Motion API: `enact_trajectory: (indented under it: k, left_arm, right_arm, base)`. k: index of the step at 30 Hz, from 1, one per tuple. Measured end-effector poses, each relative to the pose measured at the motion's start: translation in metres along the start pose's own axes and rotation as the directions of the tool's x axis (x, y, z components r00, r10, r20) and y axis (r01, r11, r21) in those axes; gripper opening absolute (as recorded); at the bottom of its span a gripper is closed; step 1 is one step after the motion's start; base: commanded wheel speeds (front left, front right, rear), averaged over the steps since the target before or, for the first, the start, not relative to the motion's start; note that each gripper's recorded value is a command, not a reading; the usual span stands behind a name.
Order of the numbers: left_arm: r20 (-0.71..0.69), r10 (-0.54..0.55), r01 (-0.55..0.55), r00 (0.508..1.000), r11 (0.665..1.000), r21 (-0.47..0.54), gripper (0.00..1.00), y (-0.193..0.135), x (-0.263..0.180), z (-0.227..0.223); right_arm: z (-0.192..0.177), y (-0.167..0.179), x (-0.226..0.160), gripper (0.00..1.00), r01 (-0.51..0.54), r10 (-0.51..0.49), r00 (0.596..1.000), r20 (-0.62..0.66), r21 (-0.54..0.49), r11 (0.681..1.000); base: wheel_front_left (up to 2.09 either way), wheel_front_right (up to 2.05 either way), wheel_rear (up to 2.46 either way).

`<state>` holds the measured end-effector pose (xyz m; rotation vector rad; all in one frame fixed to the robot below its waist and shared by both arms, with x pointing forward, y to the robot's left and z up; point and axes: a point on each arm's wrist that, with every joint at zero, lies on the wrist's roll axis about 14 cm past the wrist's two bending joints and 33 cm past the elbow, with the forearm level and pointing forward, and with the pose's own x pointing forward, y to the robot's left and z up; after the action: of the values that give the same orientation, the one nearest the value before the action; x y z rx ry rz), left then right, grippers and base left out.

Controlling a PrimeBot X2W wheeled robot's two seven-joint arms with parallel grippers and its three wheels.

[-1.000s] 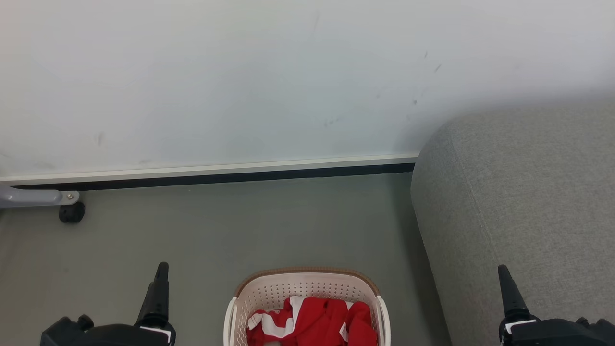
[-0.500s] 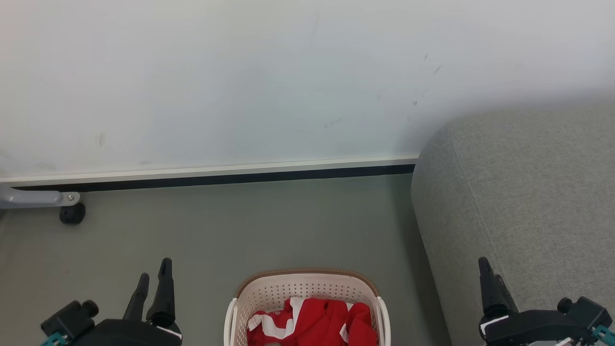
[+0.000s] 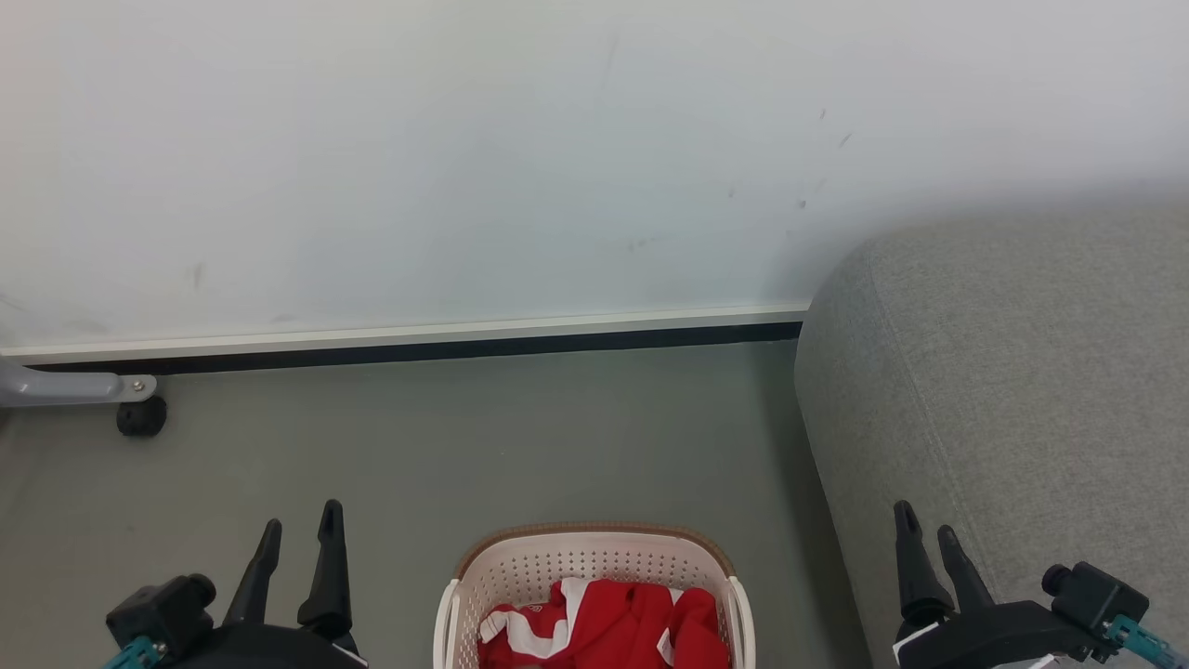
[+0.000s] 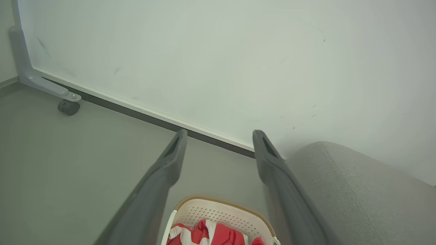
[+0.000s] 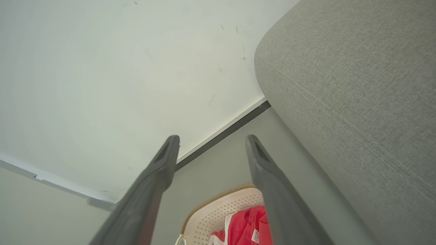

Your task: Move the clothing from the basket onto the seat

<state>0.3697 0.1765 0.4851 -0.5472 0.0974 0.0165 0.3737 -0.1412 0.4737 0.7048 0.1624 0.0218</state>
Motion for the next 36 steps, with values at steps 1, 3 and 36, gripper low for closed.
enact_trajectory:
  k: [1,3,36]
  left_arm:
    - [0.006,-0.001,0.001,1.0,1.0,0.019,1.0,0.0,0.0,0.001]
    - [0.011,-0.001,0.001,1.0,0.999,0.043,1.0,-0.001,0.0,0.001]
    - [0.1,-0.069,0.017,0.993,0.893,0.45,1.0,-0.01,-0.01,0.008]
  right_arm:
    - [0.0,0.0,0.0,1.0,-0.001,0.001,1.0,0.001,-0.016,1.0]
    - [-0.001,0.003,0.0,1.0,-0.01,0.01,1.0,0.003,-0.043,0.999]
    - [-0.004,0.037,-0.004,1.0,-0.109,0.156,0.986,0.053,-0.505,0.856]
  base:
    - [0.0,0.0,0.0]
    - [0.0,0.0,0.0]
    - [0.0,0.0,0.0]
